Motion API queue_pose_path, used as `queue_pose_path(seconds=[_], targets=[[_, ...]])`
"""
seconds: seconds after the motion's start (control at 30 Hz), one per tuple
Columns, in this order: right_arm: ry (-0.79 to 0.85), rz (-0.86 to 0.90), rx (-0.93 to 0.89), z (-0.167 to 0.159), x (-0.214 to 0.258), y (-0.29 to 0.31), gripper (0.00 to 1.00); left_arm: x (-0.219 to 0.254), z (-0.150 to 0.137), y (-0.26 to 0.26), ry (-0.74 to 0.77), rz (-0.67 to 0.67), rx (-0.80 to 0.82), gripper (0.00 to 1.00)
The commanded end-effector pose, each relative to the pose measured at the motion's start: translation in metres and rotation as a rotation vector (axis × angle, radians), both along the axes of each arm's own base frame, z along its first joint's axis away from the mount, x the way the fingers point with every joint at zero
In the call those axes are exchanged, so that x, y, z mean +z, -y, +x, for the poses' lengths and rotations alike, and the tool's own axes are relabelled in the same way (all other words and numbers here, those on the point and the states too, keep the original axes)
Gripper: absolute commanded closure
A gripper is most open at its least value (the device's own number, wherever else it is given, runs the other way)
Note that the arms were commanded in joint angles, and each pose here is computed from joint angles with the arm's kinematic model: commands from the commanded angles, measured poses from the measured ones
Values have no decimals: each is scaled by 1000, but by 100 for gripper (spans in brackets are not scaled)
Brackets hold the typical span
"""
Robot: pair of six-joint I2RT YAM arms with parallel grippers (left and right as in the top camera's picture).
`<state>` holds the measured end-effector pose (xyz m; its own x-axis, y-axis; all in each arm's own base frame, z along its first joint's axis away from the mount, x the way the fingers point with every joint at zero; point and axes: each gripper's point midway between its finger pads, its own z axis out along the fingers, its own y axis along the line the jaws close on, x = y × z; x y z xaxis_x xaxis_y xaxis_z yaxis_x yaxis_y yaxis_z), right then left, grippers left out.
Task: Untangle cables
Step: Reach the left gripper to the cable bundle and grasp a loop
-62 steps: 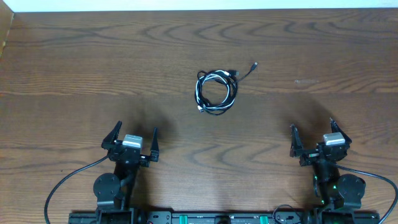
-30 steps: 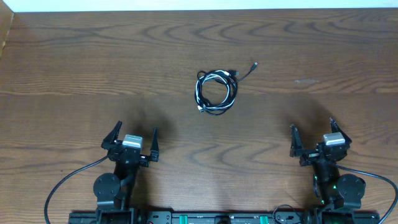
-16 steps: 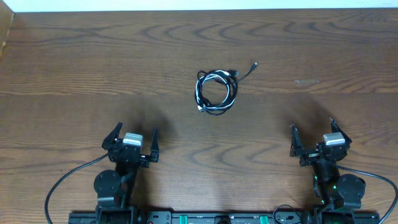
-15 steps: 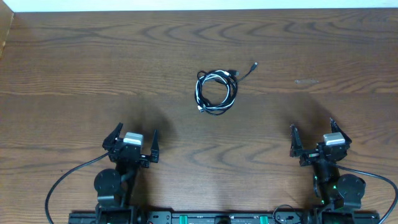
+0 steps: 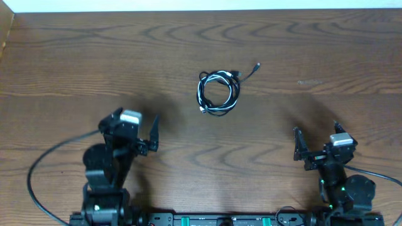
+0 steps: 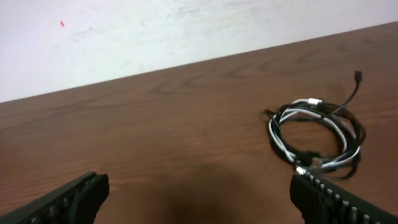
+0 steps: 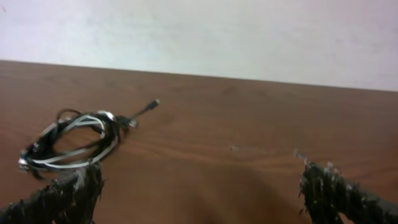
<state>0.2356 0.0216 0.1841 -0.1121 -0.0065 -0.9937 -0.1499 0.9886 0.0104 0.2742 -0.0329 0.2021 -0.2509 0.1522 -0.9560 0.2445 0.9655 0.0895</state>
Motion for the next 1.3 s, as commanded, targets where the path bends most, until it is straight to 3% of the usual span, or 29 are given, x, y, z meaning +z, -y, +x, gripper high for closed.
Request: queue_pose_path(seconds=[0.0,0.2,0.67,0.83,1.0,1.2,1.27], targets=[[7,16,9,-2,31,-2,1,27,11,14,-28,-51,-75,2],[-104,25,24,15,54,-4,1,47,30,23,-175,-81,-125,2],[-575,57,183,76,77,-25,1,79,82,22,-575,-117,-109,2],[-613,79,222,98,81,-30,1,84,119,34,-563,-161,-181,2],[-622,115,266,102,79,-38,1,75,130,38,-573,-179,-204,2],[-633,113,276,103,75,-39,1,35,136,78,-691,-198,-315,2],[-656,112,264,105,68,-37,3,2,140,92,-765,-134,-298,13]])
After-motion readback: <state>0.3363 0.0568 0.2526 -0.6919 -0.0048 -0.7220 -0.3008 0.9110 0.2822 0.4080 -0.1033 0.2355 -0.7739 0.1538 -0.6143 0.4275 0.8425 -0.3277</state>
